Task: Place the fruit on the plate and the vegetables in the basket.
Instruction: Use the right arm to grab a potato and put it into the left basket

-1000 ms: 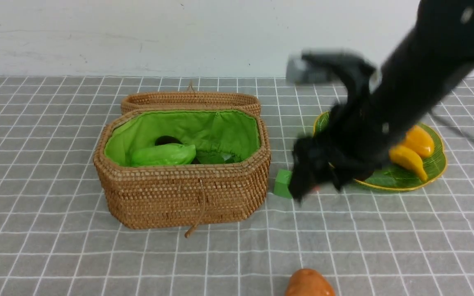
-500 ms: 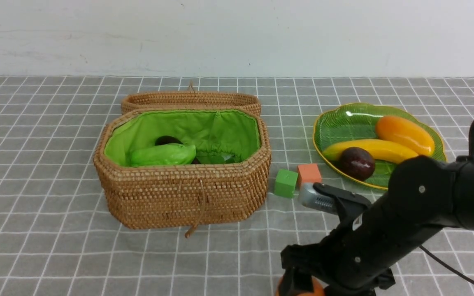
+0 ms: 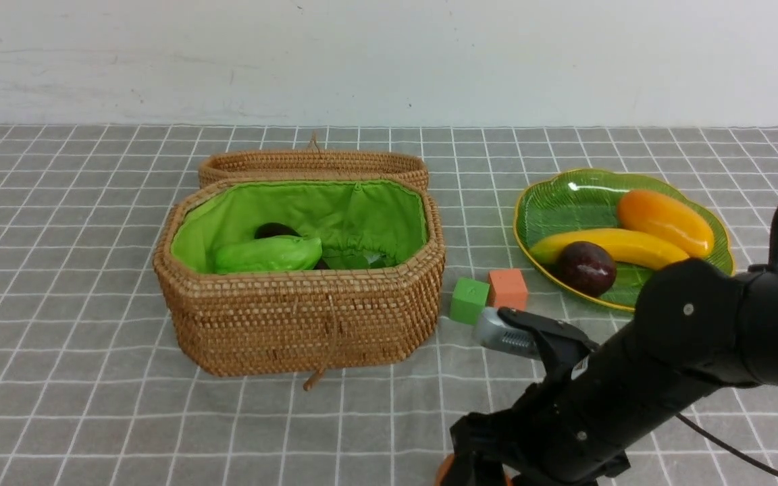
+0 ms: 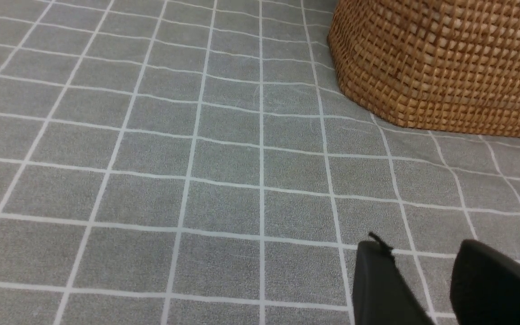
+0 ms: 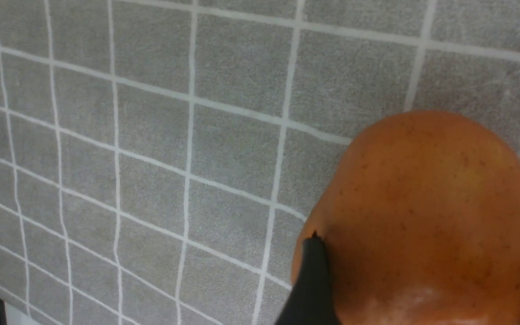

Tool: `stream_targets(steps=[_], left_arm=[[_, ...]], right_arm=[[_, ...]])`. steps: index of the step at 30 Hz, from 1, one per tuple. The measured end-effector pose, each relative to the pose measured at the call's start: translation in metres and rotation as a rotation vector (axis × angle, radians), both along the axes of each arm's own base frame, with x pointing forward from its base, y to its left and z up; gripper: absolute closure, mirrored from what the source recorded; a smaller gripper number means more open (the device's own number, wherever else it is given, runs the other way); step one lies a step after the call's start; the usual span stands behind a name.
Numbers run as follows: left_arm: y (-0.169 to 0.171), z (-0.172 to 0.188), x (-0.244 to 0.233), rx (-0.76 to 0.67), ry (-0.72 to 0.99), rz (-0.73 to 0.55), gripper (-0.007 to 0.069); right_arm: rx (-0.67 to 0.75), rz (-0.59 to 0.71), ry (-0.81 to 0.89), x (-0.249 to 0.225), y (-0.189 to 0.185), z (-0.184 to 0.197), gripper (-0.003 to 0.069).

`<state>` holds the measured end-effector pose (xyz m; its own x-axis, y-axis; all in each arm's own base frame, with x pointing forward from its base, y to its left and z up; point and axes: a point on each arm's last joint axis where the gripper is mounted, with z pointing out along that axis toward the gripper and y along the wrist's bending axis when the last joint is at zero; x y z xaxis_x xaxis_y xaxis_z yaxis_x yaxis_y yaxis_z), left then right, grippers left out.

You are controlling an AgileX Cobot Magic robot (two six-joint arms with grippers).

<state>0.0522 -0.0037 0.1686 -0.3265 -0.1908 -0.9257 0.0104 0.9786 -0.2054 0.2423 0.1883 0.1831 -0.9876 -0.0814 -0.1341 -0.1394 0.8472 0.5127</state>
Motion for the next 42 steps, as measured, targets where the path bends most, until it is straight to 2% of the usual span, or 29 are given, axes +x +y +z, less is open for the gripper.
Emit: stream_targets(steps=[16, 27, 33, 37, 42], left_arm=[[0.0, 0.0, 0.0, 0.0, 0.0, 0.0, 0.0386], [0.0, 0.0, 0.0, 0.0, 0.0, 0.0, 0.0386], [0.0, 0.0, 0.0, 0.0, 0.0, 0.0, 0.0386], [0.0, 0.0, 0.0, 0.0, 0.0, 0.0, 0.0386], [0.0, 0.0, 0.0, 0.0, 0.0, 0.0, 0.0386]], right_arm=[[0.013, 0.018, -0.009, 0.001, 0.002, 0.003, 0.0111], [0.093, 0.044, -0.139, 0.028, 0.019, 0.048, 0.0113], [0.188, 0.063, -0.313, 0.053, 0.035, 0.104, 0.0114], [0.243, 0.033, -0.52, 0.083, 0.047, 0.14, 0.0114], [0.27, -0.027, -0.658, 0.127, 0.066, 0.146, 0.0114]])
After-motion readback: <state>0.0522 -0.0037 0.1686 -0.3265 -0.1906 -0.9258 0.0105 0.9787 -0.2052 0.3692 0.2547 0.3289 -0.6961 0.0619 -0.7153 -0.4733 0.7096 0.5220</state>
